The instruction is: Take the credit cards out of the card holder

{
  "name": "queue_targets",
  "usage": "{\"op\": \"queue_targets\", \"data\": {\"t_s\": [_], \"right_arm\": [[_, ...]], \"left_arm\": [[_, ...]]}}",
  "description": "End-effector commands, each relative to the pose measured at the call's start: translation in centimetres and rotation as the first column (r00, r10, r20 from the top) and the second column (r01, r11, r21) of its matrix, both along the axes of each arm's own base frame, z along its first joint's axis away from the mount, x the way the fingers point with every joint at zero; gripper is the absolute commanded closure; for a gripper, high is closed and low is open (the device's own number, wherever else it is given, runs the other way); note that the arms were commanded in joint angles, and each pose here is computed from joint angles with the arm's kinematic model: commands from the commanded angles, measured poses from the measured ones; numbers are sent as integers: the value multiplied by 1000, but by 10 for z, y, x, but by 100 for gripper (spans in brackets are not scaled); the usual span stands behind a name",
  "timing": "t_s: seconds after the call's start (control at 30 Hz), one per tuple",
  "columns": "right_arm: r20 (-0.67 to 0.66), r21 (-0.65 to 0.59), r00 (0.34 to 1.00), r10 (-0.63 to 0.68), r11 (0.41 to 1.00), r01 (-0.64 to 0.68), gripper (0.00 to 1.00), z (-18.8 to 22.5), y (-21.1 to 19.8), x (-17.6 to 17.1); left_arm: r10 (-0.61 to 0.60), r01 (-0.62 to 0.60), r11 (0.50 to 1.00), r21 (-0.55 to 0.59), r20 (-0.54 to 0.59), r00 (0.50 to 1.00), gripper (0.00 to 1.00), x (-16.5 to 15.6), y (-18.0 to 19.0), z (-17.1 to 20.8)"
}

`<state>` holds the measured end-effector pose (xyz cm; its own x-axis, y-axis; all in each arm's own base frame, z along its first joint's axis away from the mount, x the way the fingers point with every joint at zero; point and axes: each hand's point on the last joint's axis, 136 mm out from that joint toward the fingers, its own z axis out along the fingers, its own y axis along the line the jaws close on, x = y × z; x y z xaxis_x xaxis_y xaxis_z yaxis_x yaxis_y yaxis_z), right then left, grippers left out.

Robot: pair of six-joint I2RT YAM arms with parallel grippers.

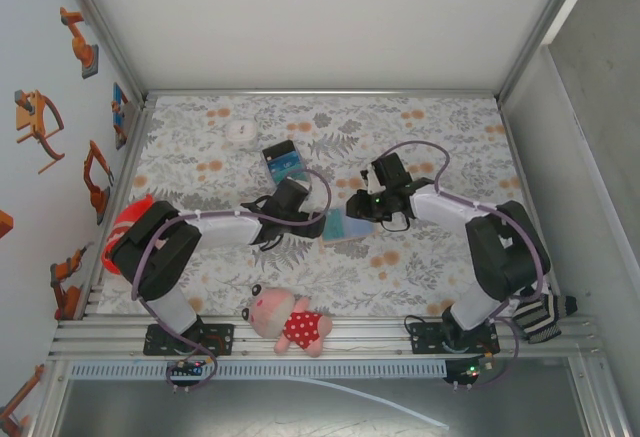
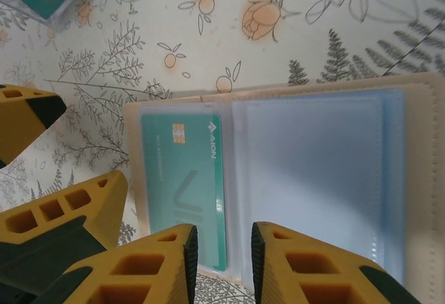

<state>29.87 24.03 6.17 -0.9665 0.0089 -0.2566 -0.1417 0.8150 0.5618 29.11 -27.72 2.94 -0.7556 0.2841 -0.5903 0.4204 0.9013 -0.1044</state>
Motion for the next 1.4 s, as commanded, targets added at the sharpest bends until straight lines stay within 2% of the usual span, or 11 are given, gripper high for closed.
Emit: {"op": "queue_targets", "data": {"t_s": [0.0,0.57,1.37], "right_arm": [[-24,51,1000,1,999,0,74,0,8,-2],[-95,17,995,34,999,-32,80,-20,18,-17],[-142,60,989,50,997,-41,82,-37,28,-18]], "left_arm": [[-26,25,998,61,16,1000,3,0,-2,-1],[-20,16,984,179,18,1000,3,0,5,-11],[-36,29,967,252,22,999,3,-3,6,-14]]}}
